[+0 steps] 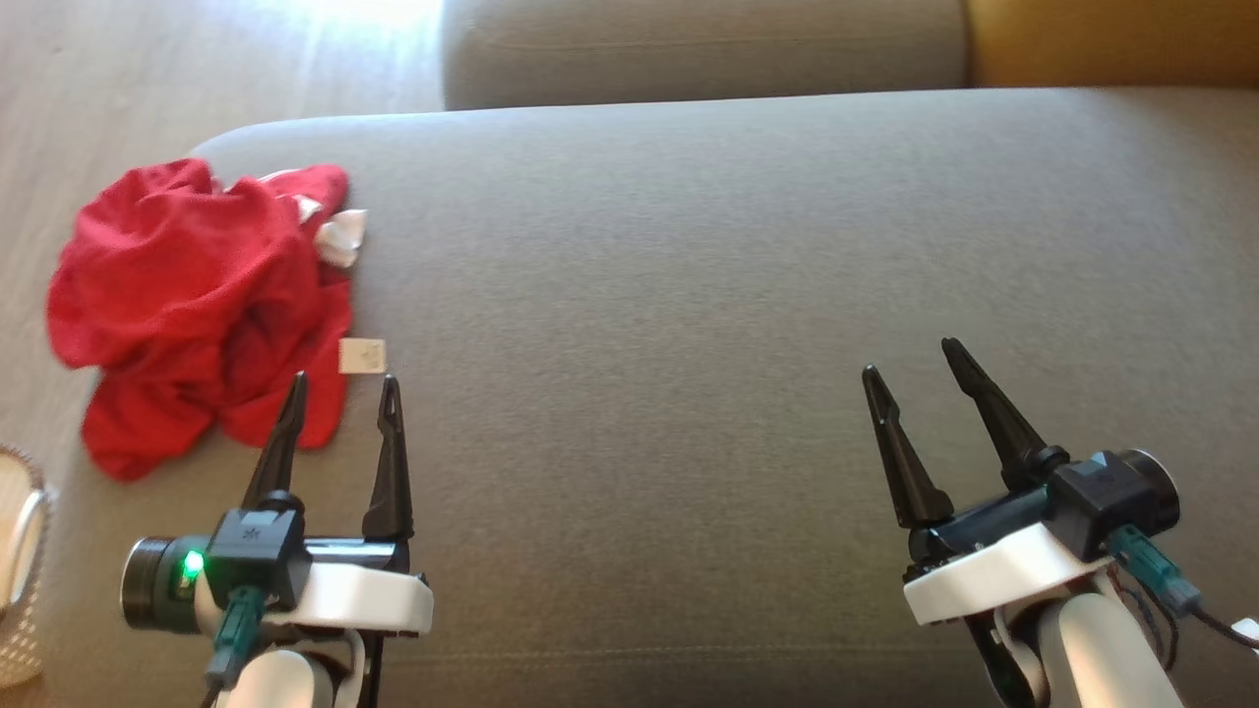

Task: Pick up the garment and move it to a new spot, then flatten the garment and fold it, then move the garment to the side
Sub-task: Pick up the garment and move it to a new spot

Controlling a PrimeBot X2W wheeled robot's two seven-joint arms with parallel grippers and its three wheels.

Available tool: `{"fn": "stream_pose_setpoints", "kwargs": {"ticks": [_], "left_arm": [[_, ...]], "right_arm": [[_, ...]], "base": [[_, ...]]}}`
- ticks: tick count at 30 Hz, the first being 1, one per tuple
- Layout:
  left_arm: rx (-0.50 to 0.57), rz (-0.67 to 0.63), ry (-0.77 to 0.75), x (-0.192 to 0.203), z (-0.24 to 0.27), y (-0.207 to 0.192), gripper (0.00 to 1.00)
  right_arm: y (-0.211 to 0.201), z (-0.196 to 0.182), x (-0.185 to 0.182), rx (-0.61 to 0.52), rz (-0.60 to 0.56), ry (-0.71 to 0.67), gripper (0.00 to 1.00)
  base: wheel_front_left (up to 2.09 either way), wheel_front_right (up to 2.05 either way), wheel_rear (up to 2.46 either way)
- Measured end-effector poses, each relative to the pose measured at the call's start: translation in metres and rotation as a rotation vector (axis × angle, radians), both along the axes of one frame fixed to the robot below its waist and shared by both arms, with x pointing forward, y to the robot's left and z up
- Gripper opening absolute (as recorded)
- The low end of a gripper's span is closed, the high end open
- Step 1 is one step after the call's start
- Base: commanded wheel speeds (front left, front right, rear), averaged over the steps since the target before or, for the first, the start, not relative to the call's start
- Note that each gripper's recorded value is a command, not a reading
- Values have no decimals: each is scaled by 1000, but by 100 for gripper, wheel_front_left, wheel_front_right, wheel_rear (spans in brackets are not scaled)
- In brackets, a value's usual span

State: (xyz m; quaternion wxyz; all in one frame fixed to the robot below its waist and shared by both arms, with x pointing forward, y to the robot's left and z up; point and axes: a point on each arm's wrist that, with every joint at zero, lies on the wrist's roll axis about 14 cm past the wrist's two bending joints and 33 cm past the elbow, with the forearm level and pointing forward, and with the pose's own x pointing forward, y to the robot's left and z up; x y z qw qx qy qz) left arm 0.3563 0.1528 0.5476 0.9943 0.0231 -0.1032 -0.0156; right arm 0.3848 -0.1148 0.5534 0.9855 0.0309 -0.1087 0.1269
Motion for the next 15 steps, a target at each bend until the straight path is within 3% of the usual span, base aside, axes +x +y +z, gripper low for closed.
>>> {"fn": "stream_pose_setpoints", "kwargs": {"ticks": [15], "left_arm": [[-19, 213, -3, -40, 0, 62, 100]], "right_arm": [[67, -2, 4, -14, 195, 4, 100]], "base": [[0, 0, 0]]}}
